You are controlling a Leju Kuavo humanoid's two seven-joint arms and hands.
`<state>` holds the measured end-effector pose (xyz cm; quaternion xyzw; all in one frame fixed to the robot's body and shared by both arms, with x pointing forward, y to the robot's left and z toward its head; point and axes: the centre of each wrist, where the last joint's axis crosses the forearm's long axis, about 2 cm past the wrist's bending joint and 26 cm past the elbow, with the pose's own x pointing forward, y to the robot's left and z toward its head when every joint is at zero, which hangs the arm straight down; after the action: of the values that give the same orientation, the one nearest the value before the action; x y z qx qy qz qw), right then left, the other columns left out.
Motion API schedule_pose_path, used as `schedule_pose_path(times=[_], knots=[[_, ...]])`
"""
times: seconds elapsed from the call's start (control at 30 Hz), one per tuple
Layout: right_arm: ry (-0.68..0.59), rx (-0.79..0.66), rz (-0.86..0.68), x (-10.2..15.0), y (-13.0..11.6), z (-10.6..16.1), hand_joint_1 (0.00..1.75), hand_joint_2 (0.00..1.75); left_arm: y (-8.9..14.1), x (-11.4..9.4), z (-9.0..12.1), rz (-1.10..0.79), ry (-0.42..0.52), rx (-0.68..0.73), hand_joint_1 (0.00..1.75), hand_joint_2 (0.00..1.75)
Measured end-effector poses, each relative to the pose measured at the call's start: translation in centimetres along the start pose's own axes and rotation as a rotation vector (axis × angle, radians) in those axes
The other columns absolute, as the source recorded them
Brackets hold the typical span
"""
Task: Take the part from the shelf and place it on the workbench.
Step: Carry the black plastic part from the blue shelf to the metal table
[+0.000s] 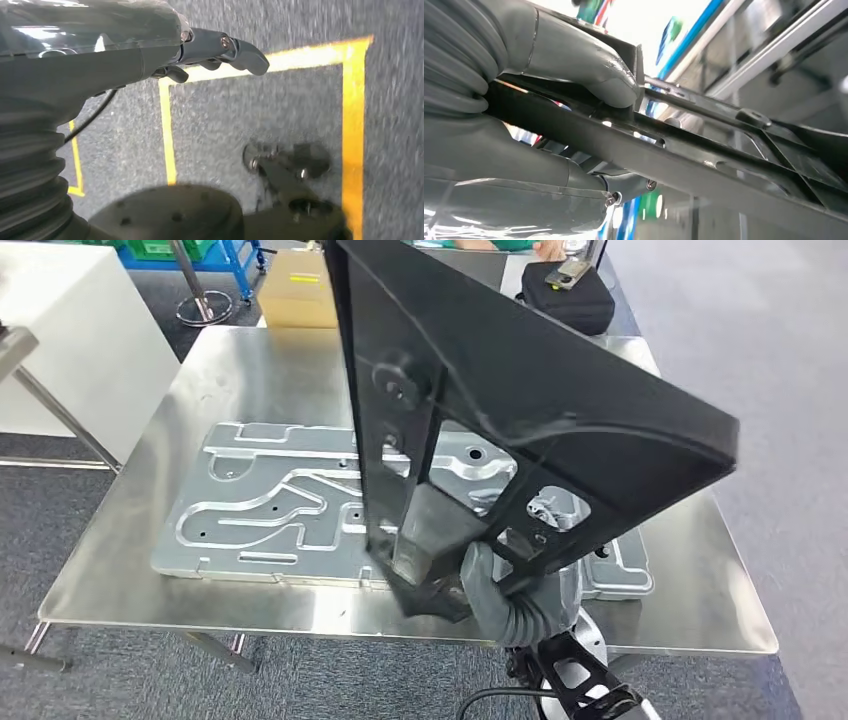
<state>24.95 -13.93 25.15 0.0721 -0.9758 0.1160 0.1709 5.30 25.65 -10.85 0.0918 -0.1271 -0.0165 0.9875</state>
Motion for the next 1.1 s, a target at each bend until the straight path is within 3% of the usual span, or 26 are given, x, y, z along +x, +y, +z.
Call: schedule_pose_path(times=[0.4,0.63,1.1], knots=[[-0.007,0.049,0.531,-0.3,-1.3,0.4,1.75,1.75,-0.5,0.2,0.1,0.024,-0.002,-0.022,0.0,1.75],[0.004,0.126,0.663,-0.6,-2.0,1.2,1.75,1.75,-1.0,0.2,0.2,0.031,0.001,-0.034,0.0,1.75],[0.084,0.528,1.169,-4.9,-3.9,3.8,1.75,1.75,-2.6,0.3,0.7,0.049,0.021,-0.078,0.0,1.75]])
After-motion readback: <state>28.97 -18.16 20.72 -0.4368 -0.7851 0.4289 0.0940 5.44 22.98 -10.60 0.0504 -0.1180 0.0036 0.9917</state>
